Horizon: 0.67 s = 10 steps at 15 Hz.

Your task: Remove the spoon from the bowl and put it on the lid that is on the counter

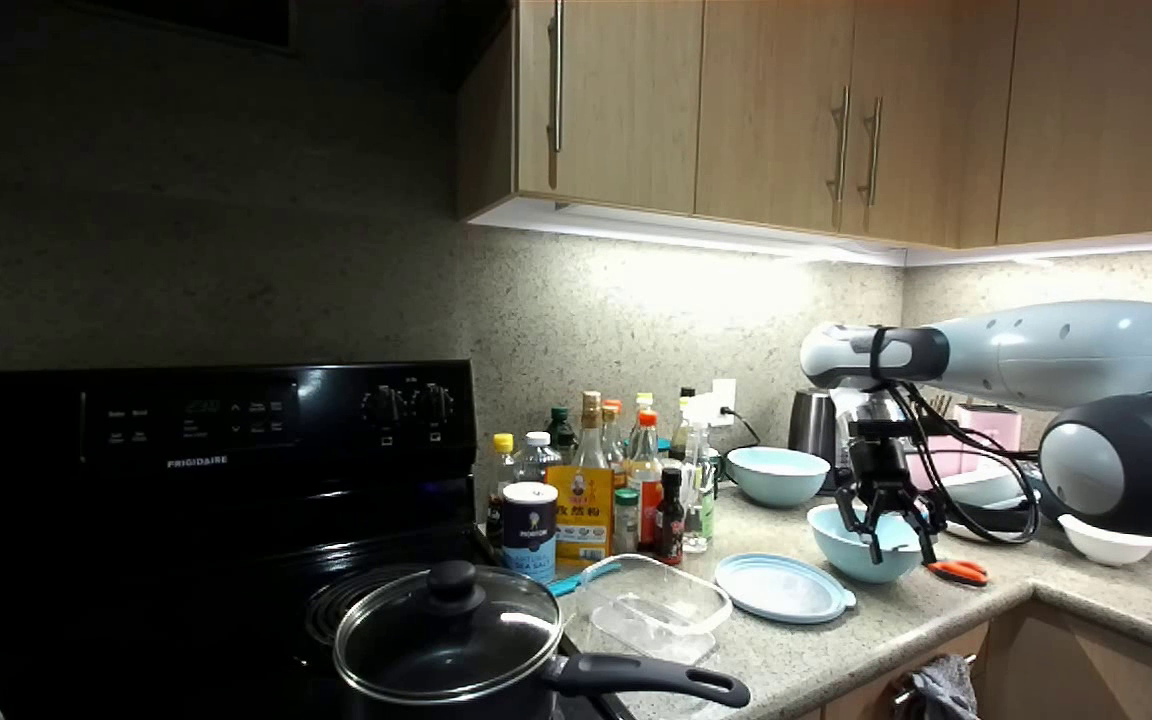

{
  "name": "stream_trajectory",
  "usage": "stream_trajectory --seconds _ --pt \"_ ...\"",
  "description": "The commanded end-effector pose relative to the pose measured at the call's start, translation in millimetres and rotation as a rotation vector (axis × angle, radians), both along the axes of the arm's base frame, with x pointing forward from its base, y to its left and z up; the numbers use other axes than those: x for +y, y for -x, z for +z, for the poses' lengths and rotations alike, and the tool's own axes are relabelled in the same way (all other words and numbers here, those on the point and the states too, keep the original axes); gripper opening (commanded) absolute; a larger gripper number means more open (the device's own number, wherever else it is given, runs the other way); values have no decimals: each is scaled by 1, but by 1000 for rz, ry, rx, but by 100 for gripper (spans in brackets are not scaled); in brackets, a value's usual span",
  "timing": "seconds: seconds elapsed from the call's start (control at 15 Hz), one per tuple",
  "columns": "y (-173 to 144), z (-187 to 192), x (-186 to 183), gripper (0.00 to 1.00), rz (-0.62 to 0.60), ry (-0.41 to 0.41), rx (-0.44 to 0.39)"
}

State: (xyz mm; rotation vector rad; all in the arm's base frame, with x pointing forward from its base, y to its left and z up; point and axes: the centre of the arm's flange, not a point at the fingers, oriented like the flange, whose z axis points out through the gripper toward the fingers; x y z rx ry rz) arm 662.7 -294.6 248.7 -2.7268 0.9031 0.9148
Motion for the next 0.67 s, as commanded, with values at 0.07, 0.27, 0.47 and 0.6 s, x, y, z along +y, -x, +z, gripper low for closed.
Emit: stream_trajectory --seconds 0.07,0.27,0.47,0.6 --pt "-3 -3 -5 87 20 26 -23" --pt "-3 -5 -5 74 23 28 -25" --pt "-7 -4 -7 100 24 22 -32" --pt "-11 -4 -10 100 24 21 -32"
